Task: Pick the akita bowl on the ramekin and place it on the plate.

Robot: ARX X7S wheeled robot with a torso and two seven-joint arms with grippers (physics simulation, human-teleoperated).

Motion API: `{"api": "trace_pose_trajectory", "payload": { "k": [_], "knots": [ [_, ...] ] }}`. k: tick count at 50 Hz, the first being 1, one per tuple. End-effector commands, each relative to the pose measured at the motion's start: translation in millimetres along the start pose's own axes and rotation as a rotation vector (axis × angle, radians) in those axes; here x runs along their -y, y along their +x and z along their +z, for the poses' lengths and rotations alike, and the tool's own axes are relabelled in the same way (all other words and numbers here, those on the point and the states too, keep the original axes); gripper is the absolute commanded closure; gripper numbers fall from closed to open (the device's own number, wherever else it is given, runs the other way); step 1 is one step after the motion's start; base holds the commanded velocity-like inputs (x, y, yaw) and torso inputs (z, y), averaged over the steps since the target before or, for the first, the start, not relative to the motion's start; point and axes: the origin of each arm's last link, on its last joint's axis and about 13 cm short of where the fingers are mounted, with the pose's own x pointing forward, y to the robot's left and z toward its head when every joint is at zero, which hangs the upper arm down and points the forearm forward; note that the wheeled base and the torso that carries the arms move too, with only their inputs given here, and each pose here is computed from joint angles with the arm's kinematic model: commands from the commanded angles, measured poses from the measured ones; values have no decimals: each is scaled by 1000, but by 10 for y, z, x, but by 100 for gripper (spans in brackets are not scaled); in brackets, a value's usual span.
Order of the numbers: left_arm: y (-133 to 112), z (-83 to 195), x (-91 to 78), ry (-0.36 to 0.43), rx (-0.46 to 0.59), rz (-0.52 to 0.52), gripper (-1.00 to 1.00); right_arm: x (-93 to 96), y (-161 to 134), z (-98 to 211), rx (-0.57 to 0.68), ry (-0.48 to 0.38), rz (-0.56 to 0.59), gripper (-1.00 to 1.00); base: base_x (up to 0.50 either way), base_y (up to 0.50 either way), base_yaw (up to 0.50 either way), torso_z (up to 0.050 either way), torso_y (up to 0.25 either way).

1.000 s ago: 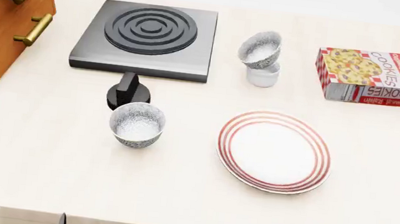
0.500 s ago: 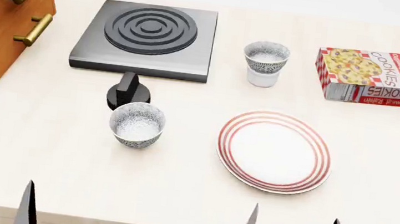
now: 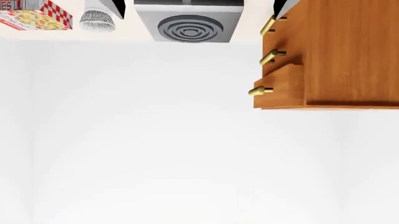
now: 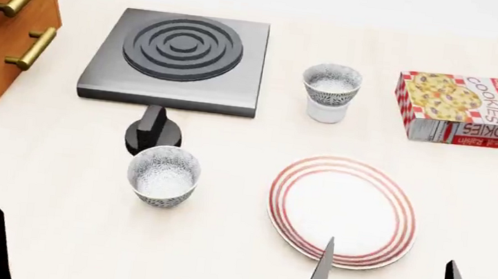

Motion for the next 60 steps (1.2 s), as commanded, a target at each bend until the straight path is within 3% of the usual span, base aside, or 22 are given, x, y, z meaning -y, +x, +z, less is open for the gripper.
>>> {"api": "trace_pose_trajectory", "payload": {
  "k": [1,9,11,43,54,60],
  "knots": [
    [-14,36,6,-4,9,-7,-100,-13,-12,45,-6,-3,5,-100,500,0,0,0,0],
    [-11,29,14,-8,-7,-11,-100,-13,-14,43,-6,-4,7,-100,500,0,0,0,0],
    [-8,37,12,-41,-1,-18,-100,-13,-14,41,-7,-5,7,-100,500,0,0,11,0],
    [-12,41,9,-22,-2,-15,-100,-11,-27,18,-8,-7,15,-100,500,0,0,50,0],
    [-16,41,16,-18,2,-19,-100,-7,-32,10,7,-1,13,-100,0,0,0,50,0],
    [-14,40,13,-31,4,-20,-100,-5,-34,7,3,2,13,-100,0,0,0,0,0]
  ]
}}
